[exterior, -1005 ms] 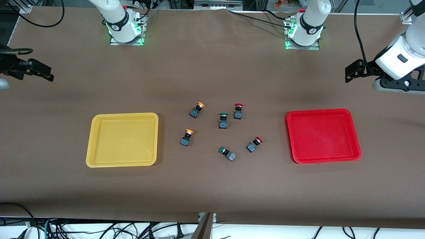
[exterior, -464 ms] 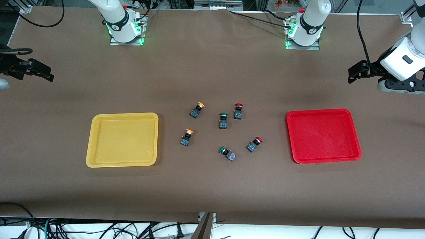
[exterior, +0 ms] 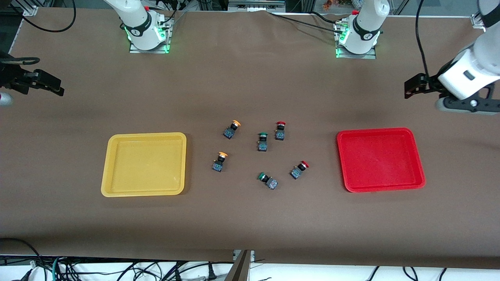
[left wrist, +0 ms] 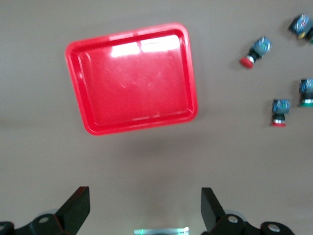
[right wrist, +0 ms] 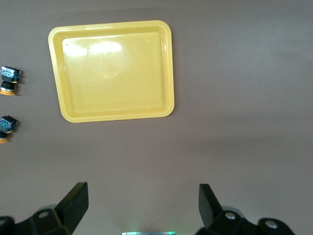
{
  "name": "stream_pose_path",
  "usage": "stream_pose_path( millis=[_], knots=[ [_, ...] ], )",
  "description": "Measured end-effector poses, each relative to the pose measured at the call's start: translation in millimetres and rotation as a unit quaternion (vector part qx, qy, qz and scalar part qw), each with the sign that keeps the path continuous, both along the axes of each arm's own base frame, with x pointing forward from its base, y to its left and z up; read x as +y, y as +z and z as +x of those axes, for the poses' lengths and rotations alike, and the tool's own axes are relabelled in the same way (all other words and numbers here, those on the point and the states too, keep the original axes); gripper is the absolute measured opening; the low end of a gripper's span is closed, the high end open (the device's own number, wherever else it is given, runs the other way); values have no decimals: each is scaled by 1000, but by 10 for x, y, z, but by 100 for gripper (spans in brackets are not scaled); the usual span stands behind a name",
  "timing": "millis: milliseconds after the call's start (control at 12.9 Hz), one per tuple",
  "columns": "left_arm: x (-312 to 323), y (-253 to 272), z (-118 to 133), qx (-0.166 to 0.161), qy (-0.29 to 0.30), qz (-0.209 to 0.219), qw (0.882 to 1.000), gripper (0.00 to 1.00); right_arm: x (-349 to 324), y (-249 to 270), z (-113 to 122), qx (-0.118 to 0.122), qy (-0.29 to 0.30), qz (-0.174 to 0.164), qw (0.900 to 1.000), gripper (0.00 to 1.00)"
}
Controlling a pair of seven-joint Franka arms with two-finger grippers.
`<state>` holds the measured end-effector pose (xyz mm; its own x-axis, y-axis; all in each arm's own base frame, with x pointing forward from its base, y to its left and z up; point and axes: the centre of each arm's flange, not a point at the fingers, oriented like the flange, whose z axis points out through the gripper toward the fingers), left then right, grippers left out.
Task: Place red and yellow buttons in trays
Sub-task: 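Reach red button with the left gripper while the right gripper reaches yellow button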
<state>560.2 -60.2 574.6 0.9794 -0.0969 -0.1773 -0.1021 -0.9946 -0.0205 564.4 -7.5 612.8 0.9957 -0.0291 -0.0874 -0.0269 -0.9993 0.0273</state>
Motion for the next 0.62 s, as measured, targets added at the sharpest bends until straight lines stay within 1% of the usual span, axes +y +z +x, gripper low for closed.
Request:
stream_pose_path(
  millis=[155,309,387,464,541,619],
  knots=[
    [-247,-338,98,30,-21,1,999,100,6,-118,66,8,0,-1,1000,100],
    [-498,-730,196,64,-38,-6,997,100,22,-298,149,23,1,-2,1000,100],
    [-585,-901,262,75,-43,-8,996,100,39,-402,192,32,3,-2,999,100],
    [-646,-1020,345,81,-45,-11,996,100,60,-509,235,41,4,-3,999,100],
    [-719,-1096,440,78,-48,-18,996,100,102,-623,280,50,7,-3,999,100],
    [-836,-1154,530,67,-54,-24,996,100,208,-745,332,56,16,-3,998,100]
  ],
)
